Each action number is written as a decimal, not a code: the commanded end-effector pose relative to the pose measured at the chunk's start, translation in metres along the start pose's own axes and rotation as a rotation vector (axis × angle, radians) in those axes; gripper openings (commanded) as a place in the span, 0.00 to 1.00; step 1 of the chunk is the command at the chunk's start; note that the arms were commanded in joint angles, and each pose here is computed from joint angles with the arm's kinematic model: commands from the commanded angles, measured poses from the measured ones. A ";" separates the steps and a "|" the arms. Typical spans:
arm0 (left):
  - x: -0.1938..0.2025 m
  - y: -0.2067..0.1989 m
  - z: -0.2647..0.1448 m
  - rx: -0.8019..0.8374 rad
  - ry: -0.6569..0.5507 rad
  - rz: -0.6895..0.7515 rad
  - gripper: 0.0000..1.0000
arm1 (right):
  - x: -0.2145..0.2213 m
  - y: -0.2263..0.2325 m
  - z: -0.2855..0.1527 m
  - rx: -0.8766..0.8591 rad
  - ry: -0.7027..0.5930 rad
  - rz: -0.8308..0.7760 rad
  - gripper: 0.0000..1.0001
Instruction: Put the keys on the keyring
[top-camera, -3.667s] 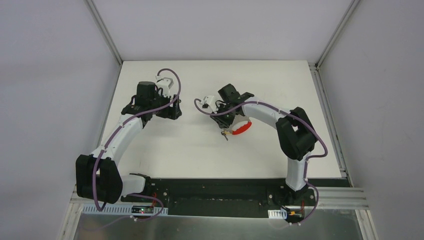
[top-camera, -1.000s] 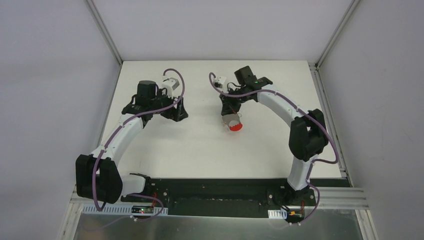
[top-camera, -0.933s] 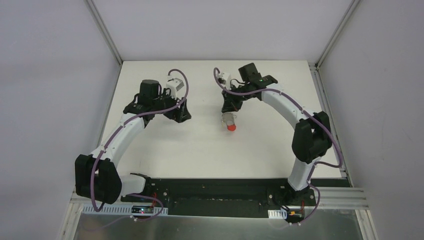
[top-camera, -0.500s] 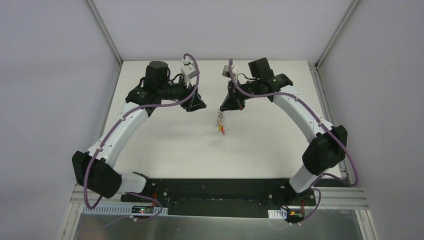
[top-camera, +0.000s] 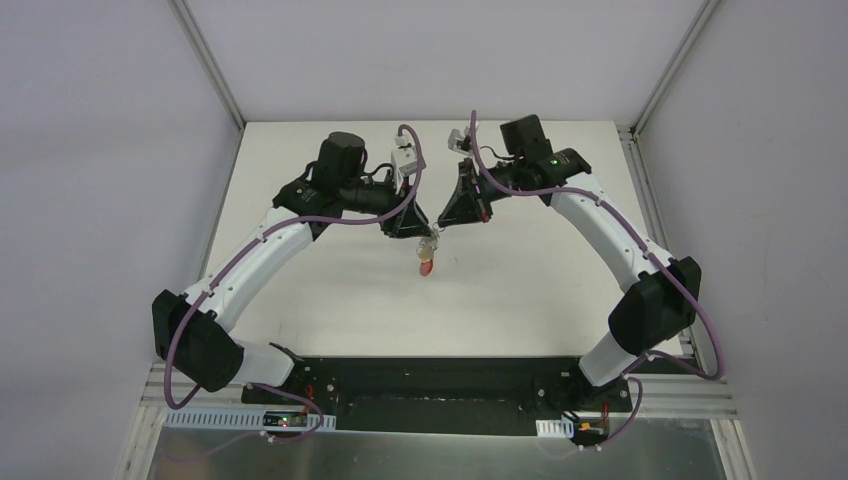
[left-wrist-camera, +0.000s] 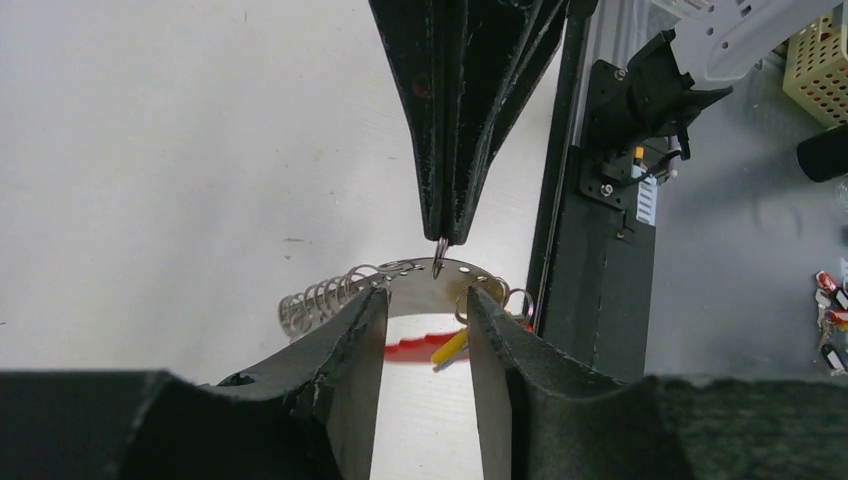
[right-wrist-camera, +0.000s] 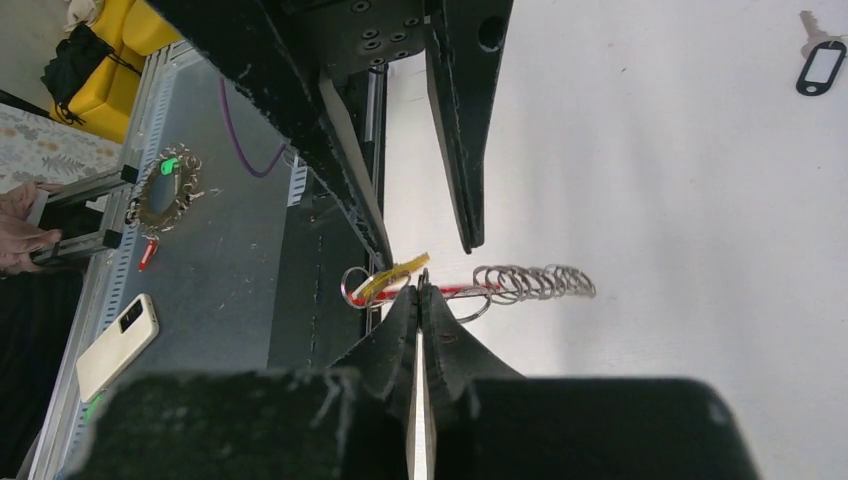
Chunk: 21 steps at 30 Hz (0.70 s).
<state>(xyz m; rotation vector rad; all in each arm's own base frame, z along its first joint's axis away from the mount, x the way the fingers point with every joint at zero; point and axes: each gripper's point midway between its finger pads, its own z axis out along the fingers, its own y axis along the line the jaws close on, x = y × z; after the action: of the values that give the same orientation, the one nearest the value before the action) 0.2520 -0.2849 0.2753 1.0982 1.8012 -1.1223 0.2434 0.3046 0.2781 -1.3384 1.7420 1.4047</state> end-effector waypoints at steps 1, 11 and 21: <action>-0.009 -0.011 0.000 0.039 -0.044 0.020 0.34 | -0.014 0.024 -0.005 -0.065 -0.047 -0.040 0.00; -0.012 -0.009 0.008 0.046 -0.074 0.004 0.29 | -0.013 0.024 -0.003 -0.078 -0.060 -0.021 0.00; -0.002 -0.018 0.012 0.103 -0.078 0.021 0.26 | -0.012 0.020 -0.003 -0.065 -0.068 -0.011 0.00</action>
<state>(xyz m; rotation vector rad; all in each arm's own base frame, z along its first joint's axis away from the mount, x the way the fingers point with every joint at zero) 0.2505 -0.2950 0.2666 1.0611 1.7827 -1.1905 0.2390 0.3066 0.2695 -1.2945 1.7750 1.4811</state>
